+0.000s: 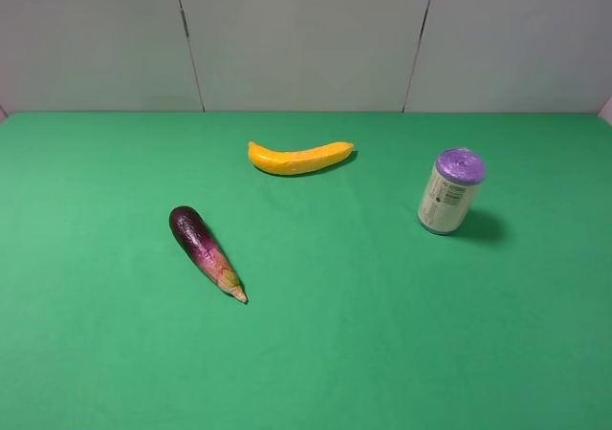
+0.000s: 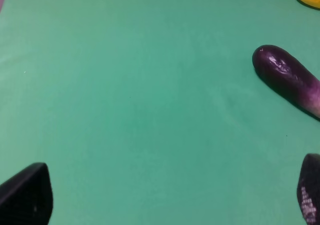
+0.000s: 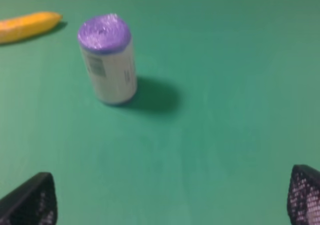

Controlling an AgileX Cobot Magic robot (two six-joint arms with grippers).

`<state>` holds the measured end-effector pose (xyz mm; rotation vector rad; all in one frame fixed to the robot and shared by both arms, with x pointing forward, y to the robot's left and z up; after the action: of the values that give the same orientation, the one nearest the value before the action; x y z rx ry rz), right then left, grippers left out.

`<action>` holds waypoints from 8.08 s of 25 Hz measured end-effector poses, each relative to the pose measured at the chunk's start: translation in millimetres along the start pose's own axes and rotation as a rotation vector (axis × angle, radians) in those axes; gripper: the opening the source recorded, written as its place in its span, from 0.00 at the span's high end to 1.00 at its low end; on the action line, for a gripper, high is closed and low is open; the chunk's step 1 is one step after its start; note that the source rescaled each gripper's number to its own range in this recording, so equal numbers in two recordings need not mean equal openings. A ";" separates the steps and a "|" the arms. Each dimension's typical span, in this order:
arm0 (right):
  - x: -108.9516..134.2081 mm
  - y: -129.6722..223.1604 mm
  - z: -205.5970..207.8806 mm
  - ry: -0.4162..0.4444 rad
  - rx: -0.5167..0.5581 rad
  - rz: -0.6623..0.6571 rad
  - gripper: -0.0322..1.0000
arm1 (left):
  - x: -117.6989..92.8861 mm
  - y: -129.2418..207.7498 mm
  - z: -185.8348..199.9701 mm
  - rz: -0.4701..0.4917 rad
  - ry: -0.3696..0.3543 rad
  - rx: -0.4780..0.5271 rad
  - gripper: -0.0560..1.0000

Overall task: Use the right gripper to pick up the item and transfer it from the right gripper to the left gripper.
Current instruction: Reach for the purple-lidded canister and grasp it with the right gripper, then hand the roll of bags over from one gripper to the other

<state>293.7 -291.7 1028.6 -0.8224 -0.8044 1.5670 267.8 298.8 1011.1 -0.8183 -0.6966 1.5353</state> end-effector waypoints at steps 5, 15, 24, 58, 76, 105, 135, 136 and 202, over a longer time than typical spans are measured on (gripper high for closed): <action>-4.2 -34.3 -6.9 -0.009 0.070 0.010 0.00 | 0.0 0.0 0.0 0.000 0.000 0.000 0.06; -12.9 -105.2 -54.1 -0.035 0.189 0.052 0.00 | 0.0 0.0 0.0 0.000 0.000 0.000 0.06; 14.5 -145.5 -118.0 -0.162 0.339 0.176 0.00 | 0.0 0.0 0.0 0.000 0.000 0.000 0.06; 59.4 -107.6 -306.8 -0.289 0.800 0.120 0.00 | 0.0 0.0 0.0 0.000 0.000 0.000 0.06; 55.7 -78.8 -330.4 -0.261 0.889 0.174 0.00 | 0.0 0.0 0.0 0.000 0.000 0.000 0.06; 55.9 -68.5 -337.3 -0.260 0.921 0.182 0.96 | 0.0 0.0 0.0 0.000 0.000 0.000 0.06; 52.7 -128.9 -273.6 -0.284 0.779 0.150 0.96 | 0.0 0.0 0.0 0.000 0.000 0.000 0.06; 53.1 -132.6 -269.5 -0.288 0.766 0.144 0.96 | 0.0 0.0 0.0 0.000 0.000 0.000 0.06; 194.3 -196.8 -167.9 -0.929 0.384 0.627 0.97 | -90.7 -56.2 -99.9 -0.499 0.603 0.173 0.08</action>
<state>513.9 -63.5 1092.5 0.0079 -0.8641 2.6328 386.4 213.3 1009.5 -0.8404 -0.2800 0.8211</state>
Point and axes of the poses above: a point on each arm's last joint axis where the gripper is mounted, z pointing back along that axis away from the gripper, x along the wrist's bending axis when the last joint is at zero, y = z × x, the point moved 5 cm from there along -z, pointing out along that axis toward the gripper, and after that the axes turned 8 degrees about z, right-handed, at the moved point
